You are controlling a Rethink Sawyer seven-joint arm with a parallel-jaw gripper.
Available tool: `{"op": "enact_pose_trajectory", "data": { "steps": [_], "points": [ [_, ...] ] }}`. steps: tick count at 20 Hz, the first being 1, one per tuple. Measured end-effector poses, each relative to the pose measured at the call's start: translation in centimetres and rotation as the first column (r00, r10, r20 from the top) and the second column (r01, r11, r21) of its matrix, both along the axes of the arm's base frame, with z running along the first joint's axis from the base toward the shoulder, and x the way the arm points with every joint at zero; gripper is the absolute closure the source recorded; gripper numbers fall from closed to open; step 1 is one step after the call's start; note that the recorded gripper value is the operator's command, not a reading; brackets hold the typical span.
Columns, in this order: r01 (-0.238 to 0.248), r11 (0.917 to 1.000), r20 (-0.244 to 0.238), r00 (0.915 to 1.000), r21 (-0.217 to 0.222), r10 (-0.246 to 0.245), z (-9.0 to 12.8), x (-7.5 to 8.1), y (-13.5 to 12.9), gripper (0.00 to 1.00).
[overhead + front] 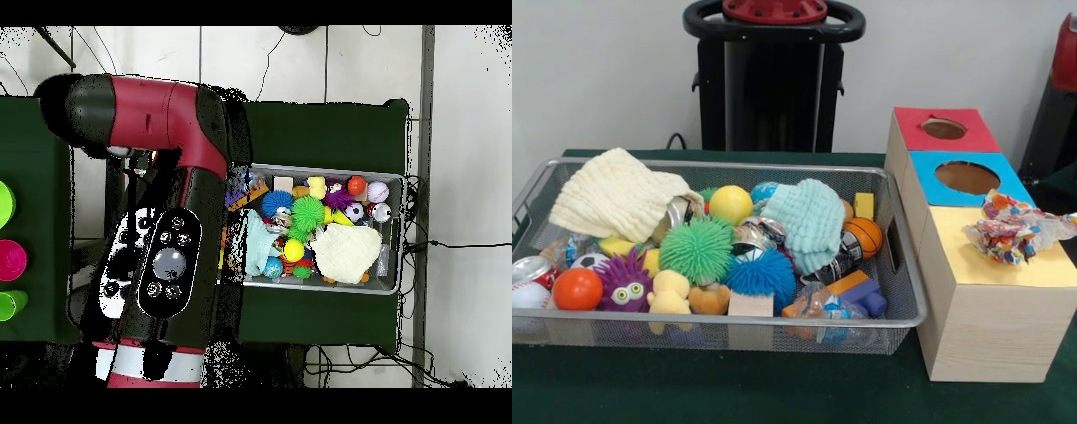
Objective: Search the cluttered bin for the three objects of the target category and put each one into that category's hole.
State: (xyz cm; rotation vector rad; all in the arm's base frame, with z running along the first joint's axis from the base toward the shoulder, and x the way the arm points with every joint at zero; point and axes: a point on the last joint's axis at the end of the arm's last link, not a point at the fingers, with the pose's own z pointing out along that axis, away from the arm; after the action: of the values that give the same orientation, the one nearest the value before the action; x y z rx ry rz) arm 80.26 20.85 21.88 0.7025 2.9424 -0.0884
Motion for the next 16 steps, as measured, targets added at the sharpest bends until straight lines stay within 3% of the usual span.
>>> {"op": "enact_pose_trajectory", "data": {
  "steps": [11,16],
  "points": [
    [0.007,0.9995,0.067,0.9977,-0.031,-0.005,-2.4,1.5,-1.8,1.0],
    [0.012,0.9992,0.067,0.9977,-0.039,-0.01,-4.2,1.9,-2.8,1.0]
  ]
}}
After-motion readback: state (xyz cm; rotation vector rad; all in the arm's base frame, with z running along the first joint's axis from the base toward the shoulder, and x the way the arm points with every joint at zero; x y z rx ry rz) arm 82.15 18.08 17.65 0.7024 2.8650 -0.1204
